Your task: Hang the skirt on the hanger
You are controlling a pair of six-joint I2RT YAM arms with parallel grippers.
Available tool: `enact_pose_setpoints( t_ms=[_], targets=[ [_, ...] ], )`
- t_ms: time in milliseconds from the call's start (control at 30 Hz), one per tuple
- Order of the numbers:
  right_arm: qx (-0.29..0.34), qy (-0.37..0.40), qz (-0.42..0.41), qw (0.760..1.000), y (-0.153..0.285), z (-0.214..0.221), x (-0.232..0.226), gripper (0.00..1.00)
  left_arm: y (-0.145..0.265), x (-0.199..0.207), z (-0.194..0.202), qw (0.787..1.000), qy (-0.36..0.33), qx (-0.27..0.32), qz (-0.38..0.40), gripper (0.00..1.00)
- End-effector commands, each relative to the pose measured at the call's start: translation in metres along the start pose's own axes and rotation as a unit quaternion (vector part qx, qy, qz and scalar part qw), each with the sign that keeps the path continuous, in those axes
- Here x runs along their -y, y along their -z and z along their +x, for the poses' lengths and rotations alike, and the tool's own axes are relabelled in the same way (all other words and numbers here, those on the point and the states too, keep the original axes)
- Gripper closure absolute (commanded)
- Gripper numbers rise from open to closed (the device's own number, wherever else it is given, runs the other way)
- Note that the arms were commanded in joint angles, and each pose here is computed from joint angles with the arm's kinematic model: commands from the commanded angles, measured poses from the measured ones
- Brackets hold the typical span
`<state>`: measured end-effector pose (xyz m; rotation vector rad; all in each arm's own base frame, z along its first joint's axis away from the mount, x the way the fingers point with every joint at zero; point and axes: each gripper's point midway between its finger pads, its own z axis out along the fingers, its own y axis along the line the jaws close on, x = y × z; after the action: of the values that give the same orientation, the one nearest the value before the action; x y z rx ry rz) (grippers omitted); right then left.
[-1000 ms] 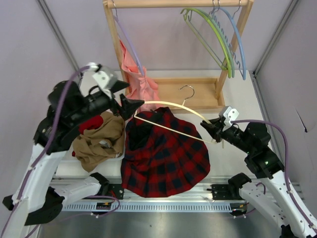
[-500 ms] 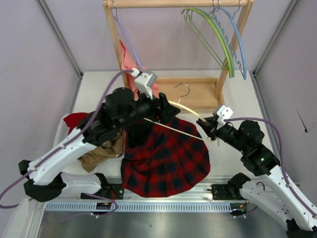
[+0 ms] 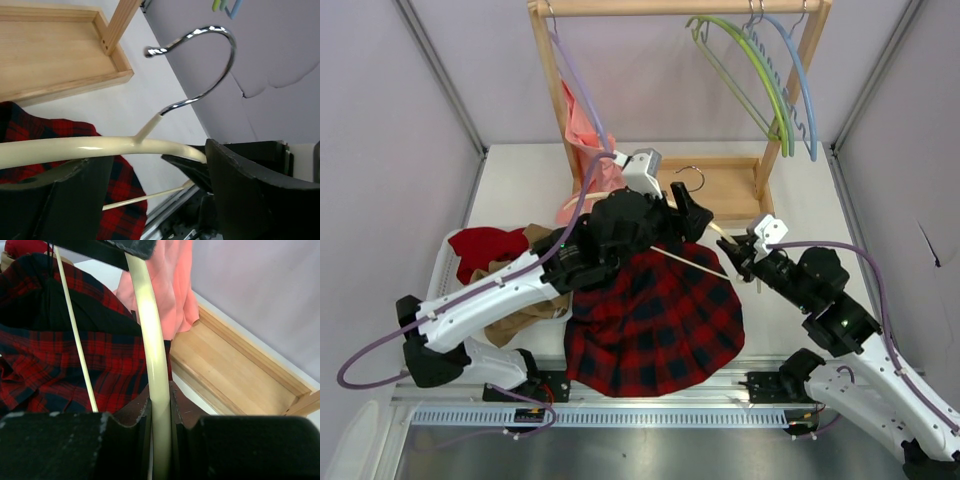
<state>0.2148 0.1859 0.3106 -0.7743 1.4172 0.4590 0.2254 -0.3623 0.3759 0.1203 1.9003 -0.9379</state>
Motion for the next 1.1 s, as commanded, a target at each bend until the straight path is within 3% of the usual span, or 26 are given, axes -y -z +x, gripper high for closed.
enact_pose_setpoints(
  t_ms=[0,167,267,433,467,500,633,767,867,900,933,1067],
  targets=[
    [0.078,-0.004,0.010,0.997,-0.004,-0.040,0.004,1.00,-0.012,0.025,-0.010,0.997,0.050,0.051,0.028,0.23],
    [0.070,-0.014,0.010,0.997,-0.009,-0.037,0.003,1.00,-0.032,0.036,0.001,0.997,0.049,0.051,0.024,0.28],
    [0.089,-0.012,0.012,0.996,-0.010,-0.047,0.005,1.00,-0.038,0.034,0.007,0.997,0.056,0.057,0.012,0.39],
    [0.089,-0.012,0.002,0.996,-0.011,-0.047,0.001,1.00,-0.036,0.024,-0.006,0.991,0.075,0.112,-0.003,0.71],
    [0.091,-0.014,0.000,0.996,-0.011,-0.048,-0.001,1.00,-0.039,0.014,0.002,0.991,0.074,0.115,-0.016,0.85],
    [0.096,-0.015,-0.005,0.995,-0.010,-0.051,-0.002,1.00,-0.034,0.017,-0.009,0.986,0.090,0.138,-0.007,0.90],
    [0.098,-0.018,-0.022,0.995,-0.009,-0.053,-0.010,1.00,-0.035,0.013,-0.013,0.981,0.107,0.161,-0.008,0.99],
    [0.090,-0.016,-0.024,0.996,-0.009,-0.051,-0.011,1.00,-0.035,0.013,-0.008,0.982,0.105,0.157,-0.011,1.00],
    [0.069,-0.022,-0.026,0.997,-0.009,-0.043,-0.012,0.84,-0.029,0.007,-0.011,0.981,0.105,0.165,-0.020,1.00],
    [0.060,-0.023,-0.027,0.998,-0.008,-0.039,-0.013,0.66,-0.027,0.002,-0.012,0.980,0.104,0.168,-0.028,1.00],
    [0.060,-0.029,-0.025,0.998,-0.007,-0.043,-0.012,0.54,-0.024,-0.001,-0.011,0.980,0.103,0.170,-0.034,1.00],
    [0.024,-0.047,-0.007,0.999,0.003,-0.036,-0.006,0.28,-0.004,-0.022,-0.019,0.974,0.106,0.189,-0.063,1.00]
  ],
)
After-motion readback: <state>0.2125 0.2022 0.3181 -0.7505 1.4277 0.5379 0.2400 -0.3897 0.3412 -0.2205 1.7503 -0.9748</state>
